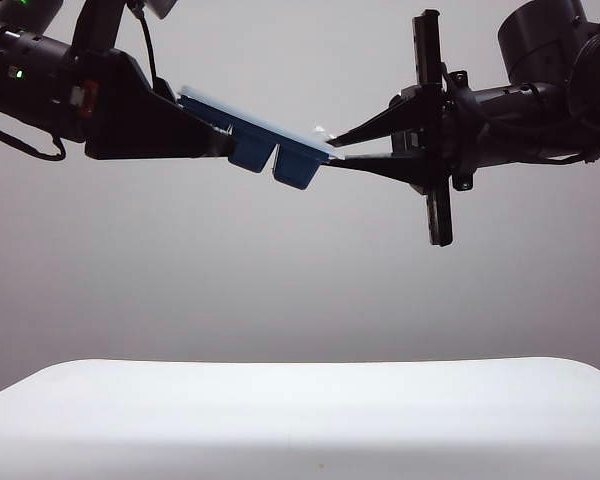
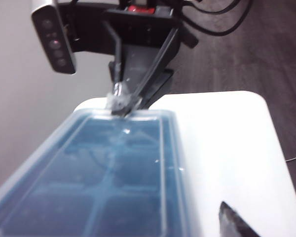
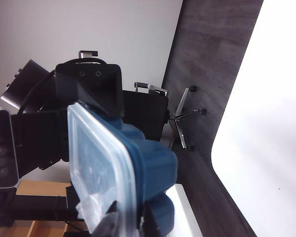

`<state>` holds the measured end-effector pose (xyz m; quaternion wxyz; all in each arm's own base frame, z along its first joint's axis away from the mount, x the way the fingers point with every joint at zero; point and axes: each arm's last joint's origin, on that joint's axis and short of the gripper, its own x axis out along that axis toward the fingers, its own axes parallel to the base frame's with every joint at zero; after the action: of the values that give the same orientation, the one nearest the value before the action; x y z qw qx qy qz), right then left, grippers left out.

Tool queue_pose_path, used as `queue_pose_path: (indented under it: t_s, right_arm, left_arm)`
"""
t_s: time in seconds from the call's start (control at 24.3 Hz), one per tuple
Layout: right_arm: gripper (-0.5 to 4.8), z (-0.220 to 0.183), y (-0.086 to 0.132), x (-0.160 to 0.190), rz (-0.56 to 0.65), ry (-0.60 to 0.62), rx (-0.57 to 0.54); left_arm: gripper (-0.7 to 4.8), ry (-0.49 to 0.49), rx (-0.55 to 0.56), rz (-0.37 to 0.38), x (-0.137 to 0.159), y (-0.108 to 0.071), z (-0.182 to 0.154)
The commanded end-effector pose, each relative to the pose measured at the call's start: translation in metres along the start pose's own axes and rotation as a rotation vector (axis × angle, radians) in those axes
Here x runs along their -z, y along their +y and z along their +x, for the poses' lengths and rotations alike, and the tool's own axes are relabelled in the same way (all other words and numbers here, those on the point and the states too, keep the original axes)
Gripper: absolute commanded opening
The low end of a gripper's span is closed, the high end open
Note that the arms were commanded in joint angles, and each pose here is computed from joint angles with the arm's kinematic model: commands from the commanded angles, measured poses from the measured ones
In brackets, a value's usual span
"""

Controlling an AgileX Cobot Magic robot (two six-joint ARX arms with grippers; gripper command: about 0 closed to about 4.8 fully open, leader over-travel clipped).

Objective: Pick up the ice cube tray, remove its lid, and then place both the tray and the lid back on the table.

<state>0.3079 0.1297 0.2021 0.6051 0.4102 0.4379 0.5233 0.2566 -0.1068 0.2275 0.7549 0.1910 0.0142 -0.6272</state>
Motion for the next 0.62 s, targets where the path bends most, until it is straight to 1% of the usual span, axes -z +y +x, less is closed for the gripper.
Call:
queue_pose_path:
  t_s: [0.04, 0.45, 0.49, 0.62]
  right_arm:
    - [-0.09, 0.000, 0.005, -0.001, -0.020, 0.008, -0.017]
    - [-0.09, 0.011, 0.007, 0.004, -0.021, 0.025, -0.018]
    - [-0.09, 0.011, 0.007, 0.004, -0.021, 0.023, -0.017]
    - [-0.09, 0.011, 0.007, 0.004, -0.020, 0.024, -0.017]
  left_arm:
    - [4.79, -0.008, -0.008, 0.012, -0.002, 0.001, 0.000]
    - [4.78, -0.011, -0.010, 0.018, -0.003, 0.002, 0.000]
    - [4.55, -0.011, -0.010, 0.018, -0.003, 0.002, 0.000]
    - [3.42, -0.011, -0.009, 0.018, -0.003, 0.002, 0.000]
